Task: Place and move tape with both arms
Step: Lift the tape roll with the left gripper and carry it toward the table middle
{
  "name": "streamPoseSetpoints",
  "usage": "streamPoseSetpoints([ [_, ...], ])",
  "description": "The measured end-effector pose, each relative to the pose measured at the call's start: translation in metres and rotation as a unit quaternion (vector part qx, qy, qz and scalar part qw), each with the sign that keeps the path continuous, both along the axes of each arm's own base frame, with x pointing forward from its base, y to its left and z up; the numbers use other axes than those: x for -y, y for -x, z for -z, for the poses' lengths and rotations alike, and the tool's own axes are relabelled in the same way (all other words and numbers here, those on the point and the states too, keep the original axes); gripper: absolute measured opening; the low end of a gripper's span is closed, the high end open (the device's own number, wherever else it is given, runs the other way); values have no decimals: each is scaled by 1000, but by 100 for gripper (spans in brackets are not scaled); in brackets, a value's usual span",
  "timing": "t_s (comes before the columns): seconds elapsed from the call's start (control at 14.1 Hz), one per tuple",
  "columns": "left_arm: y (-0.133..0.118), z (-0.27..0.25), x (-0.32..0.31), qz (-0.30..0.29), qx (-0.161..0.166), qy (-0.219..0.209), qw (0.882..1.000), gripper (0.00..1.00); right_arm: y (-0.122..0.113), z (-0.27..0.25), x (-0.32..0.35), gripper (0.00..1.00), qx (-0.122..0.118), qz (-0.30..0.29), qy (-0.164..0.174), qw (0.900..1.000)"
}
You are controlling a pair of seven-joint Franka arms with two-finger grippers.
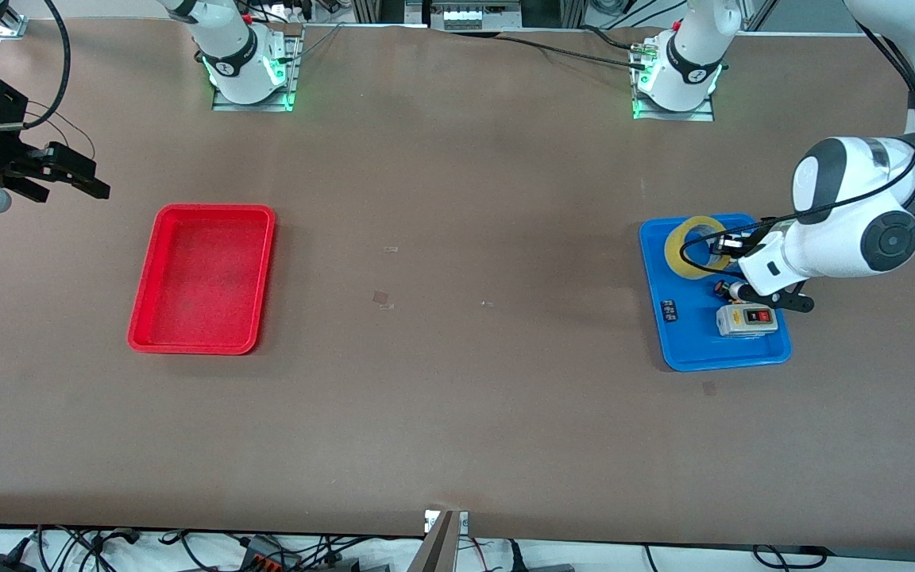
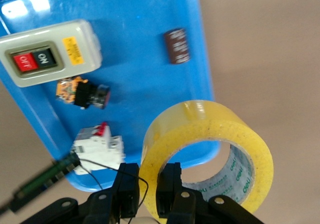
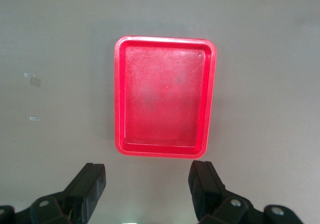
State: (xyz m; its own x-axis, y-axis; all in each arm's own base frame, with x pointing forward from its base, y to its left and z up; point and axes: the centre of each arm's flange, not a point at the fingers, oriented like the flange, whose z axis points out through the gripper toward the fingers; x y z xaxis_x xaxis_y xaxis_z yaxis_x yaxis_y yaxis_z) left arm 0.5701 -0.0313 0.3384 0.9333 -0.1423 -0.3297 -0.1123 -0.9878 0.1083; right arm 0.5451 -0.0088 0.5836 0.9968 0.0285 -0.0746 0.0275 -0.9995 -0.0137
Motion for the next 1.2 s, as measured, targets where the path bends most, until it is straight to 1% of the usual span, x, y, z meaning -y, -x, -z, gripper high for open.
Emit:
streamPoseSetpoints([
  [0.14,-1,-4,46,-26,0,-5,1000,21,0,0,0,100,1,0,0,1000],
  [0.42,-5,-1,161,-88,-7,-13,996,21,-2,4,6,100,-3,5,0,1000],
  [0.49,-7,1,185,-101,-8,-14,995,21,-4,9,6,100,-9,5,0,1000],
  [0.71,-10,6,250,-140,-17,-8,990,21,-12,32,4,100,-35,3,0,999],
  [0.78,-9,9,272,-148,-18,-5,989,21,-14,37,4,100,-39,3,0,999],
  [0.92,-2,22,322,-162,-5,-1,987,21,-15,41,4,100,-42,3,0,999],
  [1.2,32,69,414,-199,42,11,979,21,-16,41,3,100,-43,2,0,999],
])
